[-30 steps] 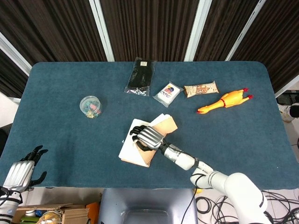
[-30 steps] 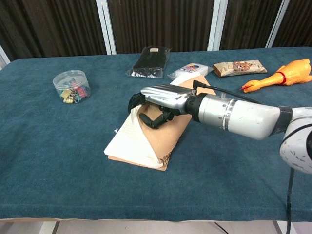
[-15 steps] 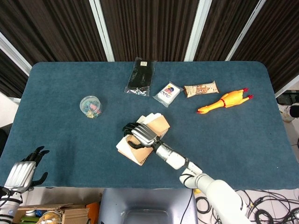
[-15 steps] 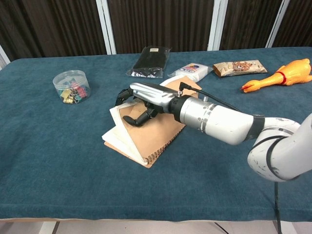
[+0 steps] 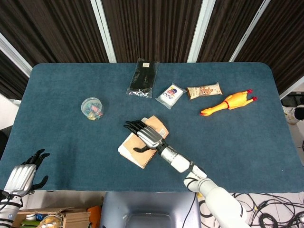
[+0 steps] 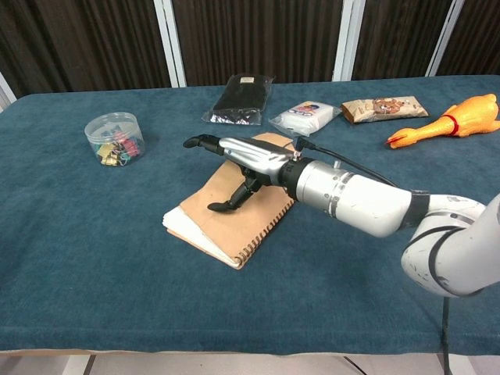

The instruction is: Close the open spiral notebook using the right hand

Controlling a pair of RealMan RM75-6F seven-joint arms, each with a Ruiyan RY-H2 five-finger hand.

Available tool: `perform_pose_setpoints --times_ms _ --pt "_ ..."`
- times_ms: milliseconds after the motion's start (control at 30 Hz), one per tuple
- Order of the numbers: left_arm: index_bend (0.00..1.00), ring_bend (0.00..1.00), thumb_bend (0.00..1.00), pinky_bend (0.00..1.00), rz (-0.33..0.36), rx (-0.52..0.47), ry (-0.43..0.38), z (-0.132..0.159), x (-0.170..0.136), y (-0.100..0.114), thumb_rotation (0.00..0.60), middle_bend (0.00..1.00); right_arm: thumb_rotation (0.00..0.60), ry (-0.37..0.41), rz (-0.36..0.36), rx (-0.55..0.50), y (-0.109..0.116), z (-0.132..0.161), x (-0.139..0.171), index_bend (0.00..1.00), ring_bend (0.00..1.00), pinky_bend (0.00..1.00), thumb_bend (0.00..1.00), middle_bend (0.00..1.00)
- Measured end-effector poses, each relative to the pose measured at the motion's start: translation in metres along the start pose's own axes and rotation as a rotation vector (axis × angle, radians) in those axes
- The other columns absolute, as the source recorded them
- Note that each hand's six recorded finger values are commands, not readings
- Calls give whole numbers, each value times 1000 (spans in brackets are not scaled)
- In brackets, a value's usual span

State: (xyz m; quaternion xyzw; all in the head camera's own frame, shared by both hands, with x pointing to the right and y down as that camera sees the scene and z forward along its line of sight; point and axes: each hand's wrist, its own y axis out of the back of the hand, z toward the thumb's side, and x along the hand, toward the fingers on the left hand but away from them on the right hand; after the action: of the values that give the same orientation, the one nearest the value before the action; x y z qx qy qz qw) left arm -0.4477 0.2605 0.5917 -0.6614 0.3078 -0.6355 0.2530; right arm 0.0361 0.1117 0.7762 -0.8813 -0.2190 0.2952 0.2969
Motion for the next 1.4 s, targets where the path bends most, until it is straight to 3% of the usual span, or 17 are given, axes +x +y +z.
perform_pose_setpoints --times_ms 367,733,900,1067,1133,1233,1400 --pt "200 199 373 408 -9 12 -3 2 0 -2 600 91 600 44 -91 125 23 -2 11 0 0 0 138 0" --pt "200 199 373 407 -14 19 -4 3 1 -4 600 92 600 94 -91 77 28 -4 38 0 0 0 133 0" --pt "200 199 374 408 -19 20 -2 4 2 -5 600 92 600 117 -60 49 22 -3 60 64 2 197 133 69" --pt "200 200 374 408 -22 21 0 4 2 -5 600 92 600 93 -33 79 16 -12 77 202 106 223 134 143" --pt "200 200 375 408 -22 21 0 4 2 -5 600 92 600 79 -19 80 13 -15 78 283 150 295 135 203" --pt "200 199 375 408 -22 20 0 4 2 -5 600 92 600 50 -6 85 10 -23 78 327 194 364 137 253" --pt "200 200 375 408 -22 17 1 3 2 -5 600 92 600 -7 23 70 3 -35 75 337 195 365 136 256"
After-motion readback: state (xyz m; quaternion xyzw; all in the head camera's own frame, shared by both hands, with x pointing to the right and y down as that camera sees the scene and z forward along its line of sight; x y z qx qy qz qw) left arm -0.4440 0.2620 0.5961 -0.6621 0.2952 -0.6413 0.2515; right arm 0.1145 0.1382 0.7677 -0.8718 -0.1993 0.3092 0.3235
